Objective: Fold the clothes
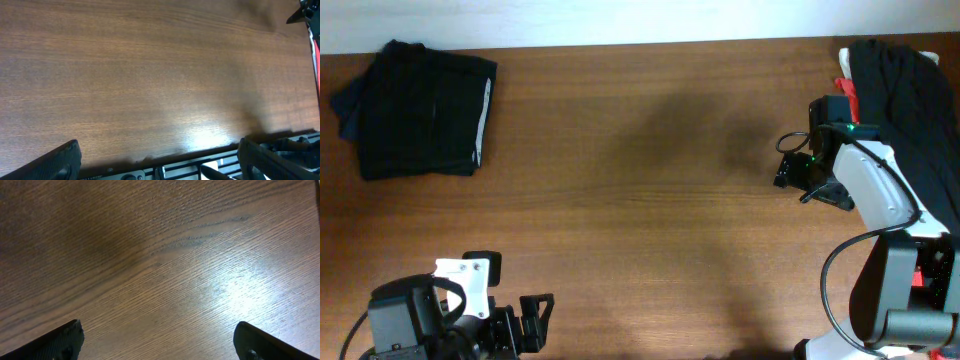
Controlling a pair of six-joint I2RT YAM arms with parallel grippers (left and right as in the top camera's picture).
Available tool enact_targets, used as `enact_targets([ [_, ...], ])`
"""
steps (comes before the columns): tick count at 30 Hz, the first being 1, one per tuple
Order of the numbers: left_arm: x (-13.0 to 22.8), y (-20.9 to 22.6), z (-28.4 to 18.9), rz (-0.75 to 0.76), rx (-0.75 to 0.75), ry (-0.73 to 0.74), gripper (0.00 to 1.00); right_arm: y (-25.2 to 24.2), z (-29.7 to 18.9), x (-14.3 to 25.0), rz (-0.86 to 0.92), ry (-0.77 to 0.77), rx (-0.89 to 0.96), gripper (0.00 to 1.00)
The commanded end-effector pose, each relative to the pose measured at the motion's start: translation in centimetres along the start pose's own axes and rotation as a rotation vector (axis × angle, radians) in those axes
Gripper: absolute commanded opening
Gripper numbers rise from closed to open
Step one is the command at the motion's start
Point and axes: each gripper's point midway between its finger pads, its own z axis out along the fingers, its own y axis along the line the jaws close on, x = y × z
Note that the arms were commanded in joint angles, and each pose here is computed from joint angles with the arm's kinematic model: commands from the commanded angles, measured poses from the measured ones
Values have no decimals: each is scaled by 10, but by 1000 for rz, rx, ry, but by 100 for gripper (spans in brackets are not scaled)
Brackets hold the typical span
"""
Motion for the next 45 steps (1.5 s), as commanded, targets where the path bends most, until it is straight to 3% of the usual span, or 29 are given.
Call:
enact_targets([
  [1,1,5,2,15,-24,5,99,-2,-7,-6,17,-27,4,99],
  [5,-5,4,2,25,-19,-19,99,-2,-7,-6,17,-27,3,99],
  [8,-25,-3,6,126,27,-103,99,-2,-7,-6,17,-27,4,99],
  [19,-67,-34,15,537,152,-671,99,-2,-7,-6,17,-27,4,99],
  [25,-72,-15,24,511,53,-704,99,-2,-7,-6,17,-27,4,99],
  [35,-94,-15,26,617,33,-1097,99,-2,-7,-6,17,-27,3,99],
  [39,-98,13,37,425,-18,-1131,99,-2,-7,-6,17,-27,4,99],
  [45,-100,24,47,385,-35,-1181,99,-2,-7,-6,17,-27,4,99],
])
